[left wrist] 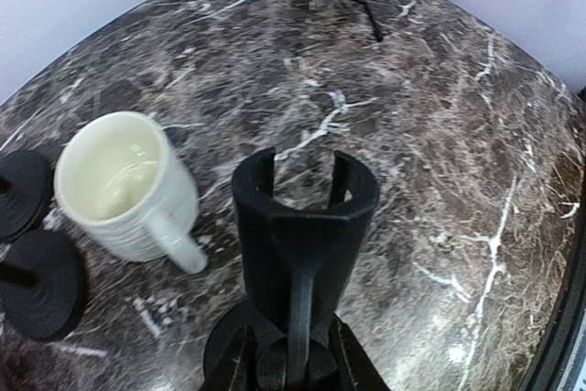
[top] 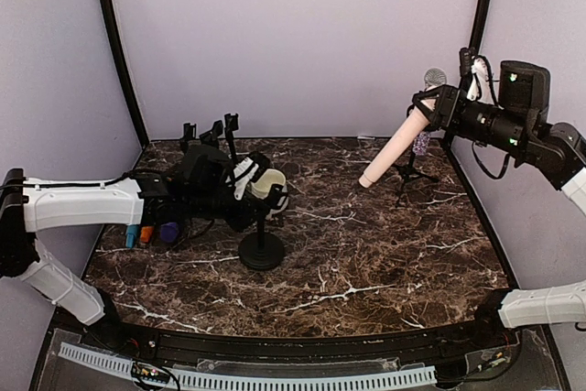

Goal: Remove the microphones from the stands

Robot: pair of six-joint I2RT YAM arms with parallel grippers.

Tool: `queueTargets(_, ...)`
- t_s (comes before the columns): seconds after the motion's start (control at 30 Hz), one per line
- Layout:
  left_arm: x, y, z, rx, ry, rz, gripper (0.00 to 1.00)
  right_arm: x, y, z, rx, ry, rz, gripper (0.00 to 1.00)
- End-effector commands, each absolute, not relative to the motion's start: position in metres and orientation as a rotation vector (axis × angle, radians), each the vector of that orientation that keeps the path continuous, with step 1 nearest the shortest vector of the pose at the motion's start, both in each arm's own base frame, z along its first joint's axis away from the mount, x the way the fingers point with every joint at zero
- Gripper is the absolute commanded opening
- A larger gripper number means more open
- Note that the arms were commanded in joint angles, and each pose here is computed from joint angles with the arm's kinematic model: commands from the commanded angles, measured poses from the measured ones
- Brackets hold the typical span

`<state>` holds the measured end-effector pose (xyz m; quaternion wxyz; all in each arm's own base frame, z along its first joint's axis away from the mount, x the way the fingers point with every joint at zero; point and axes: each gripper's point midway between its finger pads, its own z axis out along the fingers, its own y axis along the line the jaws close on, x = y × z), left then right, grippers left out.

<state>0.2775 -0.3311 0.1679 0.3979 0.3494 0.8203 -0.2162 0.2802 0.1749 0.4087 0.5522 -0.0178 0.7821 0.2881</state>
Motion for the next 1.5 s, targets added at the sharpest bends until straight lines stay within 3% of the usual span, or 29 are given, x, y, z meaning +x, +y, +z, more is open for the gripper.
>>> queueTargets(0.0,0.298,-0.275,0.195,0.714,2.060,-0.419,0.00,0.277,0.172,0.424,-0.043,1.789,0.701,0.22)
queueTargets(0.2,0.332,-0.215,0.196,0.551,2.077,-0.325,0.00,0.277,0.179,0.422,-0.058,1.783,0.736,0.22)
queueTargets(0.8,0.385,-0.213,0.180,0.469,2.078,-0.322,0.02,0.269,0.215,0.404,-0.143,1.822,0.892,0.21)
queueTargets(0.97,0.379,-0.207,0.175,0.454,2.104,-0.313,0.48,0.266,0.226,0.398,-0.173,1.827,0.919,0.21)
queueTargets(1.1,0.369,-0.198,0.191,0.448,2.081,-0.297,0.75,0.265,0.237,0.394,-0.200,1.834,0.943,0.21)
queueTargets(1.2,0.358,-0.190,0.209,0.457,2.052,-0.279,0.87,0.262,0.245,0.393,-0.227,1.832,0.955,0.21)
queueTargets(1.47,0.329,-0.183,0.282,0.373,2.013,-0.335,0.89,0.245,0.271,0.389,-0.382,1.765,1.058,0.21)
